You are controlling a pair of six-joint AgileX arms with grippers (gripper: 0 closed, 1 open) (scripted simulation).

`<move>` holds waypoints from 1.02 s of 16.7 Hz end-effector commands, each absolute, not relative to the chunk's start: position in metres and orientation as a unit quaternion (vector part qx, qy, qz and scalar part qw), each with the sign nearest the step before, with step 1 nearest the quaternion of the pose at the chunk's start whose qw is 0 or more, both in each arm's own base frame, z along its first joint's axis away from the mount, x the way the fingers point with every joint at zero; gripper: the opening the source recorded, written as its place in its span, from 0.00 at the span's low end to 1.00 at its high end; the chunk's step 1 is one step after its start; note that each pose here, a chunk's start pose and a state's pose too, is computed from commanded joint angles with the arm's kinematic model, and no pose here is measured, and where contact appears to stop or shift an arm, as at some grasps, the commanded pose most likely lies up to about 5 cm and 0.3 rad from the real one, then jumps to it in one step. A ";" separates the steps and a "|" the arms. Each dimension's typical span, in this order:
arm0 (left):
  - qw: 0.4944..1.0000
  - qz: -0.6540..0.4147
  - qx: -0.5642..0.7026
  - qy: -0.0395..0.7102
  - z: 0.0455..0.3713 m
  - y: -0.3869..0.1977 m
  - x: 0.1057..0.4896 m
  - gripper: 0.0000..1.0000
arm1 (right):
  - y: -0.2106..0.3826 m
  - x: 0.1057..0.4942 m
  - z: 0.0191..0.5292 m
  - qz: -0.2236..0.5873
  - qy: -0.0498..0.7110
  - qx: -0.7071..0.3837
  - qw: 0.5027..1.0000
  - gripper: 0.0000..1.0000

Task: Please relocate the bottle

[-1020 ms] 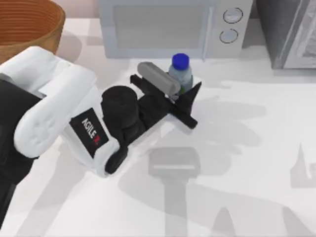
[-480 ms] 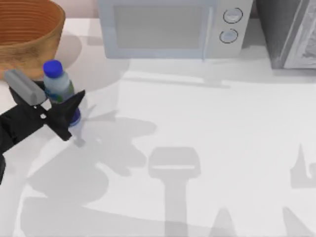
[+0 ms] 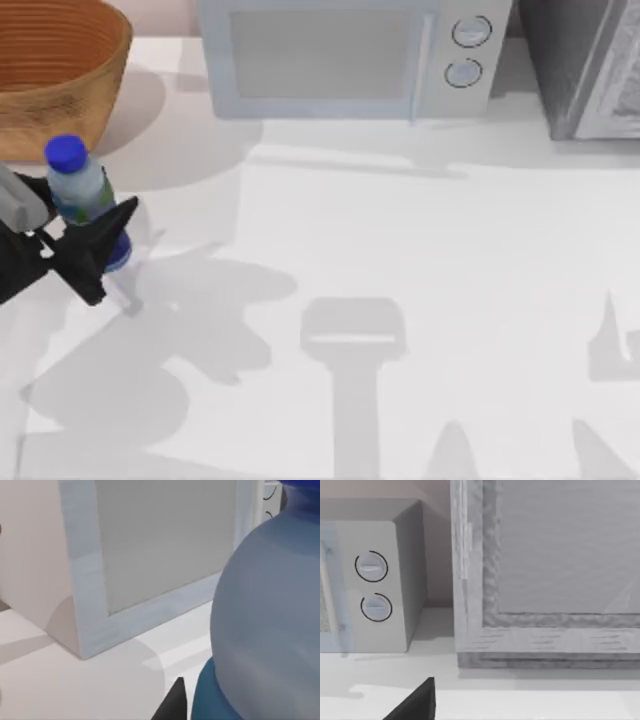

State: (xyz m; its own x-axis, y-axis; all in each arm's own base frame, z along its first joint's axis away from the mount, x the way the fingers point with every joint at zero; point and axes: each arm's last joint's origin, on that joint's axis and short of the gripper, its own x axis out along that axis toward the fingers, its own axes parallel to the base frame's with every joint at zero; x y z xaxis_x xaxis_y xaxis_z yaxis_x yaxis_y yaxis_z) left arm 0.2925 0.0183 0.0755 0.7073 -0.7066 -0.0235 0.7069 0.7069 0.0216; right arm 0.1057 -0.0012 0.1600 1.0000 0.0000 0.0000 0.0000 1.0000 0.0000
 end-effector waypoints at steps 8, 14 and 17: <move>0.924 -0.382 0.014 0.008 0.047 -0.010 0.323 0.00 | -0.001 0.106 0.160 0.000 0.000 0.000 1.000 1.00; 0.924 -0.382 0.015 0.004 0.041 -0.019 0.330 0.00 | -0.001 0.106 0.160 0.000 0.000 0.000 1.000 1.00; 0.924 -0.382 0.015 0.004 0.041 -0.019 0.330 0.23 | -0.001 0.106 0.160 0.000 0.000 0.000 1.000 1.00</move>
